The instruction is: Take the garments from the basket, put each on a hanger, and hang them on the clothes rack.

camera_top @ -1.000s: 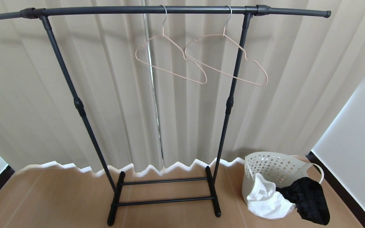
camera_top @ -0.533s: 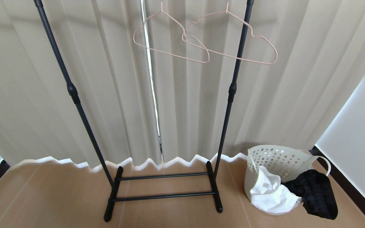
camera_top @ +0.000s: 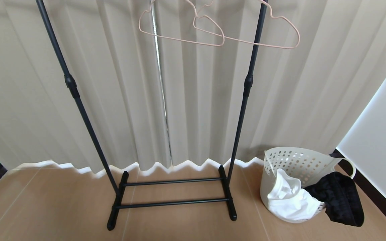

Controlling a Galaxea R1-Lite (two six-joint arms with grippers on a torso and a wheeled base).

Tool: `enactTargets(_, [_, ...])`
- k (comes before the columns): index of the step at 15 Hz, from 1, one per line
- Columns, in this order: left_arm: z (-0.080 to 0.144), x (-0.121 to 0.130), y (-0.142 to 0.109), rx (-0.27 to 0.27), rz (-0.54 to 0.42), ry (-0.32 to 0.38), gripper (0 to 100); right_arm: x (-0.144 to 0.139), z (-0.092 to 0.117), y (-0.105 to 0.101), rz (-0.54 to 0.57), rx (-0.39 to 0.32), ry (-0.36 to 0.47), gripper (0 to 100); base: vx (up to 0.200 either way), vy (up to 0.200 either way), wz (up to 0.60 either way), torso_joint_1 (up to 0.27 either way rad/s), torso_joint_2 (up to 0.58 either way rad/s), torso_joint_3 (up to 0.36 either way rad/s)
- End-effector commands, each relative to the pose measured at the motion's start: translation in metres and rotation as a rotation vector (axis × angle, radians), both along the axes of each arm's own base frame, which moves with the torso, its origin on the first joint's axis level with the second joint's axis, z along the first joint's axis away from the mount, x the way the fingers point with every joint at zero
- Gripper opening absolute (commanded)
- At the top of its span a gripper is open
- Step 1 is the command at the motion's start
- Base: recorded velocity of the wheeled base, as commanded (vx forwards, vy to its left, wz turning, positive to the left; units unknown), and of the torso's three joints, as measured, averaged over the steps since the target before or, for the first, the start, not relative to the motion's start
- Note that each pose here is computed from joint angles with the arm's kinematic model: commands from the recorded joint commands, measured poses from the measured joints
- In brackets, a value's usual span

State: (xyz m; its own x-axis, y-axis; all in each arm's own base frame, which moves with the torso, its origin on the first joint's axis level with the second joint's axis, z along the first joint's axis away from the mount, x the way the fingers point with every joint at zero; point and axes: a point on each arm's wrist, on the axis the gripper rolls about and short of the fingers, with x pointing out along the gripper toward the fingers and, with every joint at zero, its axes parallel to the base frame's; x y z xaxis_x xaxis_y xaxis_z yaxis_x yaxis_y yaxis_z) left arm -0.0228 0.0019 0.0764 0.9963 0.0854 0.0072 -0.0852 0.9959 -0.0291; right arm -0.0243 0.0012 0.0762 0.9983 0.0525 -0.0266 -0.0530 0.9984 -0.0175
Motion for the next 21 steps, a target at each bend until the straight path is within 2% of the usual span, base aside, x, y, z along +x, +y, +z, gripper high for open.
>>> enactTargets(1, [0.0,0.0,0.0,-0.001,0.0,0.0,100,-0.0001,0.0002,0.0,0.0,0.002,-0.002,100,0.0,0.0,0.0,0.0,0.0,0.0])
enactTargets(5, [0.0,0.0,0.0,-0.001,0.0,0.0,100,-0.0001,0.0001,0.0,0.001,-0.004,-0.001,100,0.0,0.0,0.0,-0.033,0.27,0.233])
enactTargets(8, [0.0,0.0,0.0,-0.001,0.0,0.0,100,-0.0001,0.0001,0.0,0.0,-0.003,-0.001,100,0.0,0.0,0.0,-0.008,0.06,0.054])
enactTargets(14, [-0.0001,0.0,0.0,0.002,-0.001,0.001,100,-0.0001,0.0002,0.0,0.0,0.001,-0.002,100,0.0,0.0,-0.6,0.003,0.01,0.013])
enactTargets(18, [-0.0001,0.0,0.0,0.002,-0.001,0.001,100,-0.0001,0.0001,0.0,0.0,-0.003,-0.001,100,0.0,0.0,0.0,0.0,0.0,0.0])
enactTargets(21, [-0.0001,0.0,0.0,0.002,-0.001,0.001,100,-0.0001,0.0001,0.0,0.001,-0.004,-0.001,100,0.0,-0.2,0.0,-0.003,0.01,0.007])
